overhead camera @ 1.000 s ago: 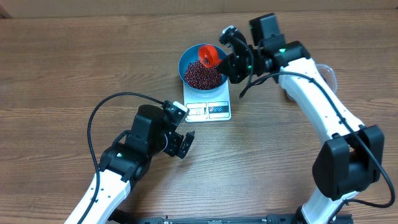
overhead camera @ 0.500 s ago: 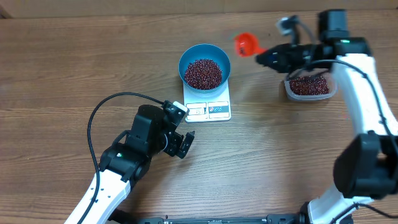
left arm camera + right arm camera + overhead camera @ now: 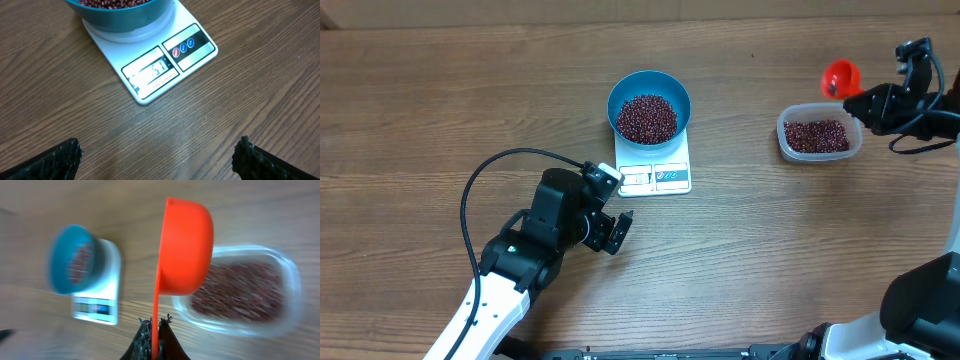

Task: Scoop item into bowl and weigh 150g on scale
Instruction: 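Dip the red scoop into the tub beans to fill it, then lift the filled scoop and carry it over the blue bowl, then tilt the scoop with the right gripper to pour beans into the bowl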

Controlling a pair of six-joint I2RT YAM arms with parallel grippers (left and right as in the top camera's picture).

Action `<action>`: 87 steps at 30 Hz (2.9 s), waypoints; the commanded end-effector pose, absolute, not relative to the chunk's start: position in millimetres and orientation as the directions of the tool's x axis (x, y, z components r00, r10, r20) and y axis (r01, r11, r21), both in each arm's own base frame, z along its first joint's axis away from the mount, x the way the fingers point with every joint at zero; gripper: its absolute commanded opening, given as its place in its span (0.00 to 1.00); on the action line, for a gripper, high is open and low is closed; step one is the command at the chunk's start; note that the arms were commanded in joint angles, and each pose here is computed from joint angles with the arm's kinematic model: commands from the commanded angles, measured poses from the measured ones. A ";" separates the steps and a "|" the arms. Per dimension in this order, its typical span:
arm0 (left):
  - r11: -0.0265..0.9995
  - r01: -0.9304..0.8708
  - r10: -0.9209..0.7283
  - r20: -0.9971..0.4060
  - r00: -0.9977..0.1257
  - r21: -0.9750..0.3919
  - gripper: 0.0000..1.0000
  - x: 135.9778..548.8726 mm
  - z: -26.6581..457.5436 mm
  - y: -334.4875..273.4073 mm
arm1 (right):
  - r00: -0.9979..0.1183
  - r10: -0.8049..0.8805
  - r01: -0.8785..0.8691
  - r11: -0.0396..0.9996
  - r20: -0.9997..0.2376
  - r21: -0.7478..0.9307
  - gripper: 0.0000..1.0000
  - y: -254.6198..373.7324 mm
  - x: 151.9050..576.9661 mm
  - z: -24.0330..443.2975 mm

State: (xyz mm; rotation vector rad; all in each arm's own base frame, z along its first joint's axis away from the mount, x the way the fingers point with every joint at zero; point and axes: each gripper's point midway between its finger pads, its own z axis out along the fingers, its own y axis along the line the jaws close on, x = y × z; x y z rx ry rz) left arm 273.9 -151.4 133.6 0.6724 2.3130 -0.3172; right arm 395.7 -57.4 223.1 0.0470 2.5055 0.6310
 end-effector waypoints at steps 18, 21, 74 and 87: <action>0.843 0.536 0.370 -0.680 -0.633 -0.040 0.99 274.3 130.9 -149.4 | -0.946 -0.050 0.088 0.911 -0.320 -0.402 0.04 -70.8 383.5 201.6; 0.843 0.536 0.370 -0.679 -0.634 -0.040 1.00 274.4 130.8 -149.4 | -0.947 -0.075 0.066 0.905 -0.311 -0.420 0.04 -63.7 383.1 202.3; 0.843 0.536 0.370 -0.680 -0.633 -0.040 1.00 274.4 130.8 -149.4 | -0.700 -0.492 -0.595 0.802 -0.518 0.043 0.04 236.7 442.2 140.5; 0.843 0.536 0.370 -0.680 -0.633 -0.040 1.00 274.4 130.8 -149.4 | -0.691 -0.563 -0.587 0.803 -0.454 -0.103 0.04 234.9 452.4 103.7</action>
